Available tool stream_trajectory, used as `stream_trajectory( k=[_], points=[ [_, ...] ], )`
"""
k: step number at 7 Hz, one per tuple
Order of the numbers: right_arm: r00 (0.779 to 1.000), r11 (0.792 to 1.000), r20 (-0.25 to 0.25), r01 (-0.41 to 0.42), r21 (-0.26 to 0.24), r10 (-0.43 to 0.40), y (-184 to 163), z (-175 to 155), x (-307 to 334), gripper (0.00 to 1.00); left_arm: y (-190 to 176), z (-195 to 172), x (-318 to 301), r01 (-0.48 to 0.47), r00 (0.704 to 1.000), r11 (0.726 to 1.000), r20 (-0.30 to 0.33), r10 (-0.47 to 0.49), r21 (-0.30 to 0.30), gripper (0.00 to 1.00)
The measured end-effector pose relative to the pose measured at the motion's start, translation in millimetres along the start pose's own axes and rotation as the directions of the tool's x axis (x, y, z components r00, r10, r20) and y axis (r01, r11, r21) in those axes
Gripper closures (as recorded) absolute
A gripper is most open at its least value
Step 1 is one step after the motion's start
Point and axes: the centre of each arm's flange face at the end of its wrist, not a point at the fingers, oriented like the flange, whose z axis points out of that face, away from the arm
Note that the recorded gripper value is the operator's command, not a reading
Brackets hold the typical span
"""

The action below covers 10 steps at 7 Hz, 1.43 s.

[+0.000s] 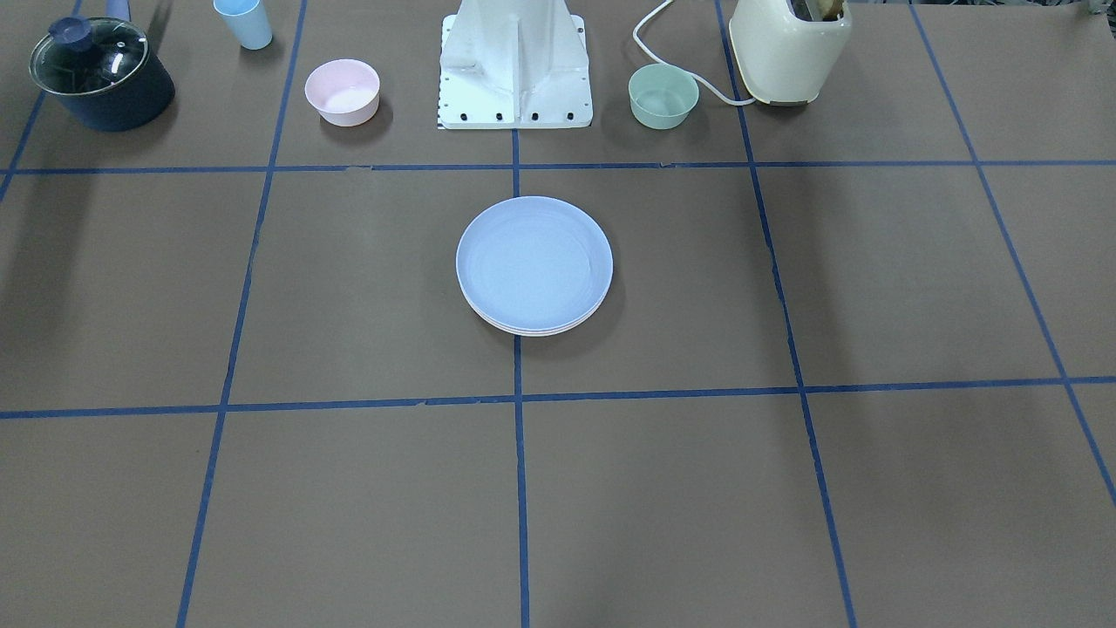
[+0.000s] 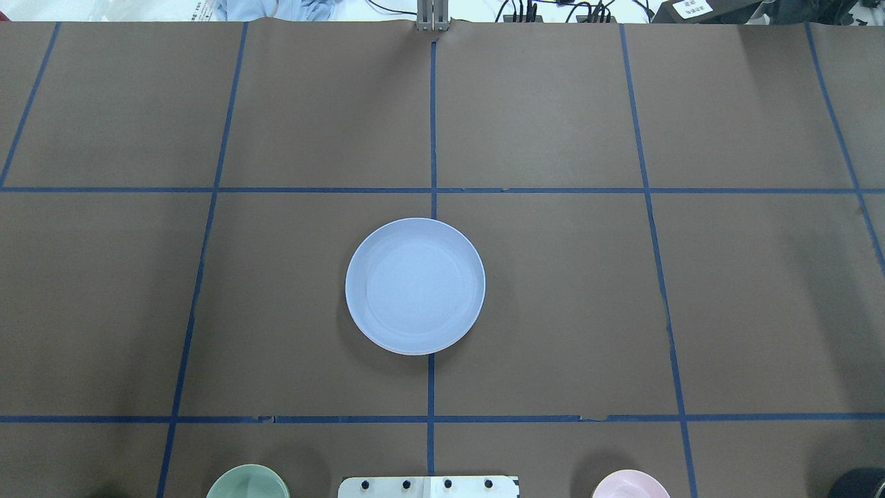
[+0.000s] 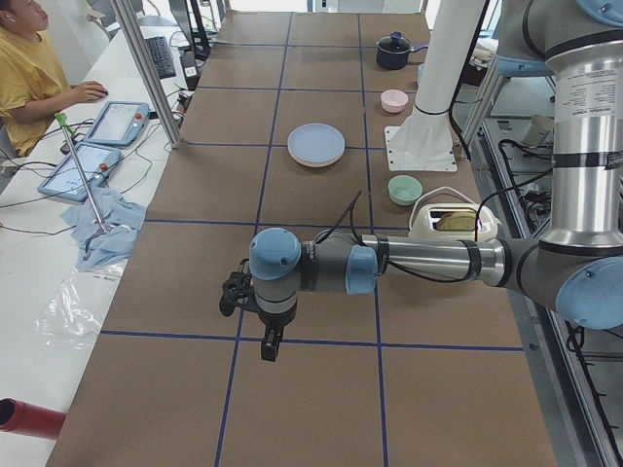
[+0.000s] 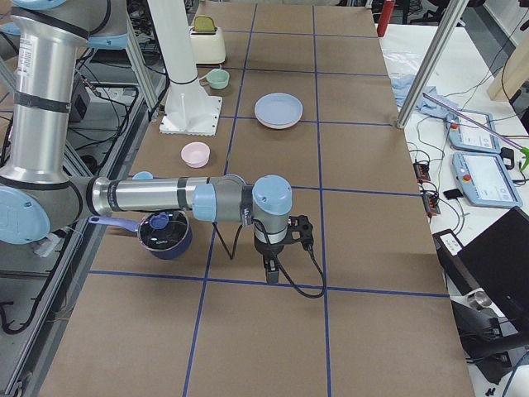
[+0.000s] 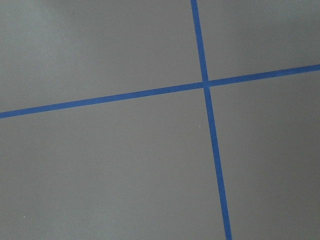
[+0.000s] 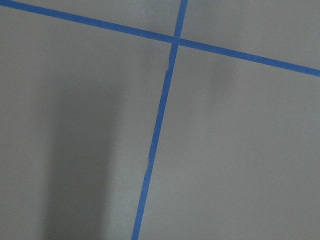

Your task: Stack three plates with pink and blue

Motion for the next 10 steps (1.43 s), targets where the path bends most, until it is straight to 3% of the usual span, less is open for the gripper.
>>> stream_trajectory(
  k=[10],
  points=[
    [1.0,1.0,-0.001,0.008,0.009,-0.008,-5.4,-3.6,-2.2,0.0,-1.8,0.1,1.3,-0.014,1.0,1.0,0.002,0.014,0.008,0.0]
  ],
)
